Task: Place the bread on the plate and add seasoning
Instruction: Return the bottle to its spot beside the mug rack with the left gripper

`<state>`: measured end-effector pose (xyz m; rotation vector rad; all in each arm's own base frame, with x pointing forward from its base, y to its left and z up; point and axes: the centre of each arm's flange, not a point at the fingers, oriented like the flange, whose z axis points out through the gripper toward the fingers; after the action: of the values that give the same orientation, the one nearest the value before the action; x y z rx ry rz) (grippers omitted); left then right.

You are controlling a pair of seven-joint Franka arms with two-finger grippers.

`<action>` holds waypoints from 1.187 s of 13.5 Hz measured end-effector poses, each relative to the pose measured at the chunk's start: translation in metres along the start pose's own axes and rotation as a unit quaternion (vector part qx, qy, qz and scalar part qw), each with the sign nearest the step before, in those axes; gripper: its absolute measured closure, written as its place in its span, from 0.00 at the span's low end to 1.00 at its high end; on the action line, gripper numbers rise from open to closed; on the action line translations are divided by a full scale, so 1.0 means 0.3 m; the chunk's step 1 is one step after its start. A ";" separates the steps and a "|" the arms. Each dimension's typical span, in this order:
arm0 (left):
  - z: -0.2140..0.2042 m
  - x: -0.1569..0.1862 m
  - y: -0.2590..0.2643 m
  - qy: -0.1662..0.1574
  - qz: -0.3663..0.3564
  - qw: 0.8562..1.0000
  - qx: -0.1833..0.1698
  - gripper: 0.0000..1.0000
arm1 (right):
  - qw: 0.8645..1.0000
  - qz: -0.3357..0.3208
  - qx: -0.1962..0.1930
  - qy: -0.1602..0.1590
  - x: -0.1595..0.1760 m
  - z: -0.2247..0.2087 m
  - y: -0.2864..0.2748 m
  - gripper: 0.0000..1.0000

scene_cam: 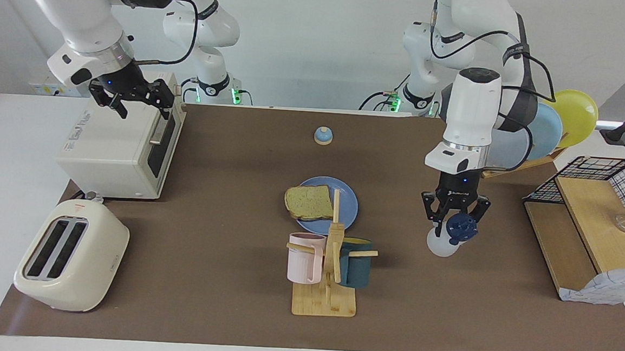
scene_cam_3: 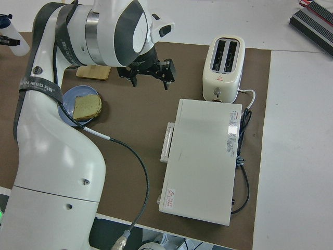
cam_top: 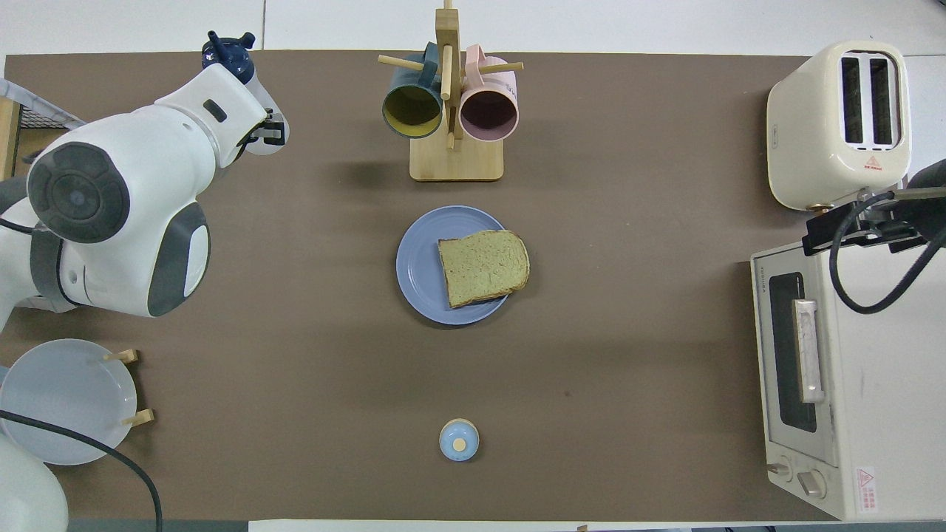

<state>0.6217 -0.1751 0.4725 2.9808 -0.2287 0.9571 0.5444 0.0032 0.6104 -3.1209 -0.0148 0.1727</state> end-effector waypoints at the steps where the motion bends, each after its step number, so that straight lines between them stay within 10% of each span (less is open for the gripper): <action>1: 0.026 -0.019 -0.014 0.021 -0.021 1.000 -0.005 0.56 | 1.000 0.000 0.000 0.000 0.000 0.000 0.000 0.00; 7: 0.313 -0.135 -0.048 0.101 -0.032 0.994 0.001 0.56 | 1.000 -0.001 0.000 0.000 -0.002 0.000 -0.002 0.00; 16: 0.487 -0.218 -0.004 0.103 -0.012 0.995 0.002 0.56 | 1.000 -0.001 0.000 -0.002 -0.004 0.002 -0.002 0.00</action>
<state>0.6539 -0.1718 0.3157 2.8526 -0.1892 1.2511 0.5431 0.0039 0.6099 -3.1207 -0.0169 0.1783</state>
